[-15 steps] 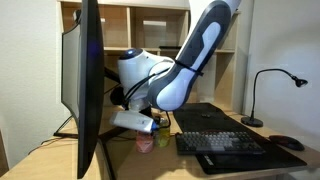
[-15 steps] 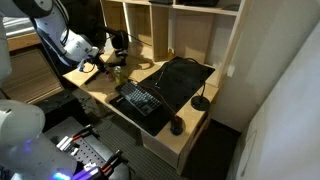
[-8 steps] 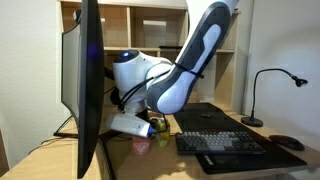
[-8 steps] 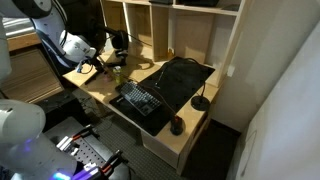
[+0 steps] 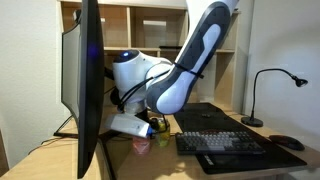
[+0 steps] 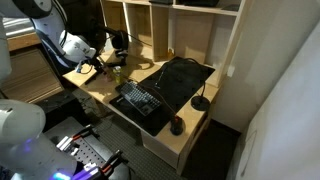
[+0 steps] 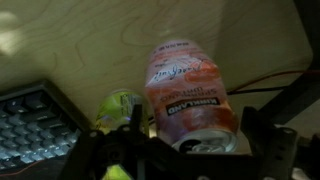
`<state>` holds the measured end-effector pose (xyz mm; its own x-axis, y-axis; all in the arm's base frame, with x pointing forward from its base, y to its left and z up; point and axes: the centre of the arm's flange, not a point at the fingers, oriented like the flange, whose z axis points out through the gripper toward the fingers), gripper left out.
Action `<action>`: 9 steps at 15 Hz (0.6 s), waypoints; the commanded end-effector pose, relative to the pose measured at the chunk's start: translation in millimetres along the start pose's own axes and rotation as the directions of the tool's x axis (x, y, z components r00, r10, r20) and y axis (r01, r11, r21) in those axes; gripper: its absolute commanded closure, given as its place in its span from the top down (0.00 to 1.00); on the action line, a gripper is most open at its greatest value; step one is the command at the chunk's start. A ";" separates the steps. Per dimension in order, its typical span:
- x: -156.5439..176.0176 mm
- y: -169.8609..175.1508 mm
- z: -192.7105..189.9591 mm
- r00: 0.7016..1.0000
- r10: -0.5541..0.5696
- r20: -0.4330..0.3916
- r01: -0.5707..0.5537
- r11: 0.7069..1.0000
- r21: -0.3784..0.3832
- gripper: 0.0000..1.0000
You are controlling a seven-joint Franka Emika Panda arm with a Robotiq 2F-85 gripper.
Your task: Put the pink can next to the yellow one
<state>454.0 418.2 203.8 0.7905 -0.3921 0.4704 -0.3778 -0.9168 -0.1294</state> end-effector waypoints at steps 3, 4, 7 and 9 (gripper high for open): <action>-5.7 5.5 -14.9 1.000 0.014 0.022 -0.014 1.000 -0.014 1.00; -6.0 6.8 -16.8 0.999 0.025 0.022 -0.025 0.999 -0.027 1.00; -6.1 -2.0 -6.2 1.000 0.022 0.020 -0.022 1.000 -0.008 1.00; -6.5 -1.7 -6.0 1.000 0.022 0.020 -0.022 1.000 -0.010 1.00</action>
